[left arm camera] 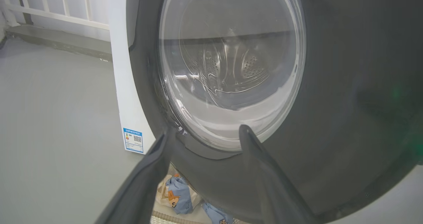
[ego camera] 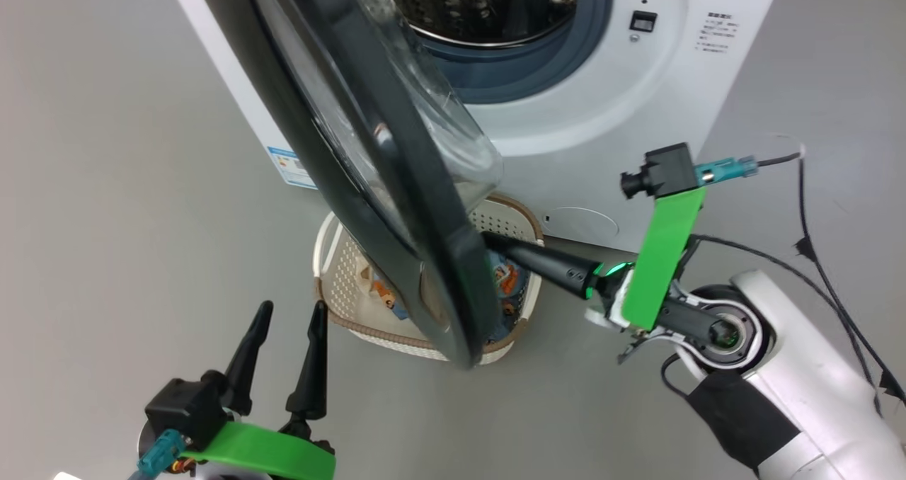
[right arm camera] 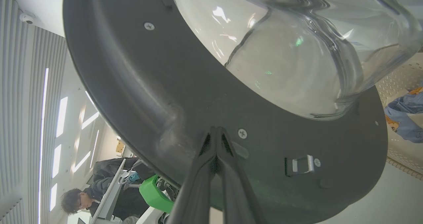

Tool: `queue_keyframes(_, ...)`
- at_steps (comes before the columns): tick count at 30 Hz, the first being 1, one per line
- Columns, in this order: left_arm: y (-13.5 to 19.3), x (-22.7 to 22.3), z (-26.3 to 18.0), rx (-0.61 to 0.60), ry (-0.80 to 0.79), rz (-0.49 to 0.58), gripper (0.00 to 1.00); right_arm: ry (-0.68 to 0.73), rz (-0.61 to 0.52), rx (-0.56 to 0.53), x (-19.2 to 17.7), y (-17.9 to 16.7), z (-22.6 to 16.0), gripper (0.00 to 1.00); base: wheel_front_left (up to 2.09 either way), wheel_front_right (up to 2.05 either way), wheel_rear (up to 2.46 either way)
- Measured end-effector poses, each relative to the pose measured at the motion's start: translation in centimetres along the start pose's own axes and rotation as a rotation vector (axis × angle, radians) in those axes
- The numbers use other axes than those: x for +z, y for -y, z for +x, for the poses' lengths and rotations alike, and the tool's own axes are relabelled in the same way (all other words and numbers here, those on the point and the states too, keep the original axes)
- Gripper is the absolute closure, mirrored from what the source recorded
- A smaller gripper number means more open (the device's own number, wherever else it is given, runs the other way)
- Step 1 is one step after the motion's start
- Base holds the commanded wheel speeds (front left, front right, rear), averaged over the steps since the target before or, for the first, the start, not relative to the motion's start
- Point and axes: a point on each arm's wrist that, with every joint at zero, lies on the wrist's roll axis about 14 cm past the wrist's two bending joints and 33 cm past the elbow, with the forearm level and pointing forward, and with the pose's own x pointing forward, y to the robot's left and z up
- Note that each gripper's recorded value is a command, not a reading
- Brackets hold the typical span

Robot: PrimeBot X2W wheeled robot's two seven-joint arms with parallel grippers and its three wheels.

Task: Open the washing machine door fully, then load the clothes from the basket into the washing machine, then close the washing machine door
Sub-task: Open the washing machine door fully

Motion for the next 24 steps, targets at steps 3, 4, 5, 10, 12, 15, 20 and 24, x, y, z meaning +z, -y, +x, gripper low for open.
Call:
queue_keyframes(3, -0.3, 0.2, -0.3, 0.011, 0.004, 0.002, 0.00, -0.023, 0.002, 0.022, -0.7, -0.7, 0.7, 1.00, 0.00, 0.00, 0.00)
queue_keyframes(4, -0.4, 0.2, -0.4, 0.013, 0.006, 0.003, 0.00, -0.030, 0.002, 0.029, -0.9, -0.9, 1.0, 1.00, 0.00, 0.00, 0.00)
queue_keyframes(5, -0.5, 0.3, -0.4, 0.016, 0.007, 0.003, 0.00, -0.038, 0.003, 0.035, -1.2, -1.0, 1.1, 1.00, 0.00, 0.00, 0.00)
queue_keyframes(10, -0.7, 0.5, -0.7, 0.025, 0.013, 0.006, 0.00, -0.069, 0.014, 0.055, -2.5, -1.6, 1.9, 1.00, 0.00, 0.00, 0.00)
queue_keyframes(12, -0.8, 0.6, -0.7, 0.027, 0.015, 0.006, 0.00, -0.078, 0.015, 0.061, -2.8, -1.8, 2.1, 1.00, 0.00, 0.00, 0.00)
queue_keyframes(15, -0.9, 0.7, -0.7, 0.029, 0.017, 0.006, 0.00, -0.079, 0.011, 0.060, -3.0, -1.8, 2.2, 1.00, 0.00, 0.00, 0.00)
queue_keyframes(20, -0.7, 0.6, -0.4, 0.022, 0.016, 0.004, 0.00, -0.039, 0.004, 0.045, -2.4, -1.5, 1.9, 0.97, 0.00, 0.00, 0.00)
queue_keyframes(24, -0.2, 0.4, -0.2, 0.006, 0.013, 0.002, 0.00, 0.012, -0.004, 0.003, -1.8, -0.4, 1.0, 0.21, 0.00, 0.00, 0.00)
